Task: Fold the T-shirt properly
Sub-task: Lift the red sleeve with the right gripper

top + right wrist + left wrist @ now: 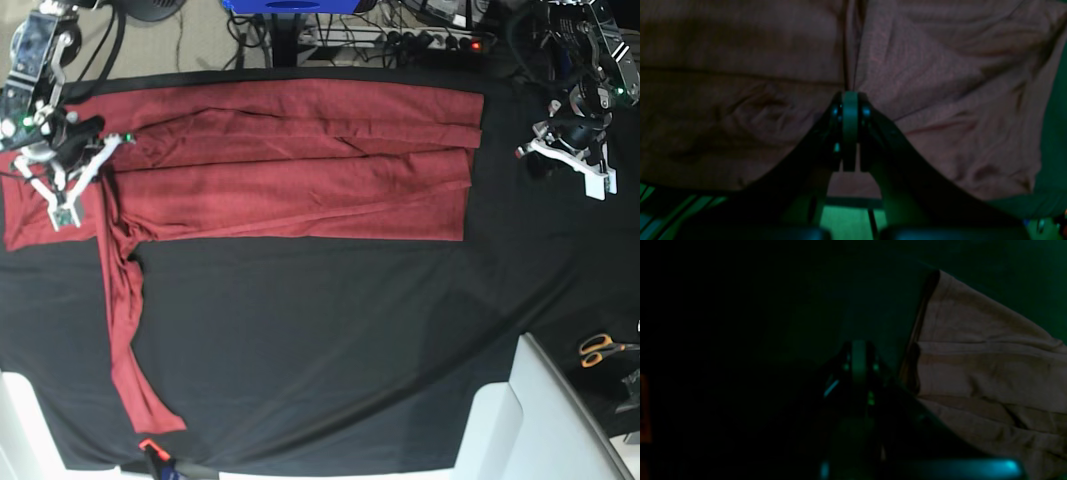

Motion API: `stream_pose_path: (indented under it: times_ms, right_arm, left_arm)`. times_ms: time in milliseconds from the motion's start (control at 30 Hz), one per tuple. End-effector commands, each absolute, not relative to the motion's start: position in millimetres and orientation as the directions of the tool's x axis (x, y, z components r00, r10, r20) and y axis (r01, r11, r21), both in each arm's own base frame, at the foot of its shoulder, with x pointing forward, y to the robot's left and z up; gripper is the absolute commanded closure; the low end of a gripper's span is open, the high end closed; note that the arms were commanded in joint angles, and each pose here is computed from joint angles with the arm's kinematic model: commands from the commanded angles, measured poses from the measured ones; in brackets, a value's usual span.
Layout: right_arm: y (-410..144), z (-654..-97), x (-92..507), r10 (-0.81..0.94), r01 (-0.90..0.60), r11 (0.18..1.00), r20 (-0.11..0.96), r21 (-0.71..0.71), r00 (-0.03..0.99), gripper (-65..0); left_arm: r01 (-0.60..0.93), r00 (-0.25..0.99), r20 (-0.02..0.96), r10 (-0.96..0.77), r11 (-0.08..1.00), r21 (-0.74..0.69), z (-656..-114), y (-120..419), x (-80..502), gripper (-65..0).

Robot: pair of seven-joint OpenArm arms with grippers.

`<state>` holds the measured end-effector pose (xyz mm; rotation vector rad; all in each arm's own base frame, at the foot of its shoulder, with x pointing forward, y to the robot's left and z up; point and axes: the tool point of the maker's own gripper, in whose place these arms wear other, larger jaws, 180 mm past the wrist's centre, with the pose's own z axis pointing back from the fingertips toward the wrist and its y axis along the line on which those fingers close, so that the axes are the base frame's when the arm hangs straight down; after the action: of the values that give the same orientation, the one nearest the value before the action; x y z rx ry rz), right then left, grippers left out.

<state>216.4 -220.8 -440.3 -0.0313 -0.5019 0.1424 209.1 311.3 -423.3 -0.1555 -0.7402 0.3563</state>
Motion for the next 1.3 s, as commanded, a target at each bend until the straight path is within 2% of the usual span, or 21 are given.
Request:
stream_pose_path:
  times_ms: [0,667,867,1033,1100,1267]
  right_arm:
    - [-224.2,-431.7,222.6,0.156,-0.133,0.988,0.504,-0.082,0.850,0.0]
    - [-258.2,-431.9,205.8,0.115,-0.064,0.990,0.463,-0.123,0.879,-1.2]
    - [-257.0,-438.2,194.4,0.103,-0.062,0.991,0.396,-0.116,0.913,-7.5]
    - [-258.0,-436.3,194.6,0.103,-0.059,0.991,0.399,-0.120,0.911,-19.1]
    - [-258.6,-434.7,197.7,0.100,-0.056,0.991,0.411,-0.119,0.906,-20.6]
    - [-256.4,-407.7,252.3,0.114,-0.054,0.991,0.562,-0.123,0.820,-20.6]
  left_arm:
    - [-0.242,0.654,0.669,0.353,0.936,-0.257,-410.8,316.2,218.1,0.0]
    - [-0.245,0.657,0.665,0.356,0.935,-0.258,-412.5,316.3,216.7,0.0]
    - [-0.245,0.657,0.665,0.356,0.935,-0.258,-412.5,316.3,216.7,0.0]
    - [-0.246,0.658,0.664,0.356,0.934,-0.258,-412.9,316.4,216.5,0.0]
    - [-0.246,0.658,0.664,0.356,0.934,-0.258,-412.9,316.4,216.5,0.0]
    - [-0.246,0.658,0.664,0.356,0.934,-0.258,-412.9,316.4,216.5,0.0]
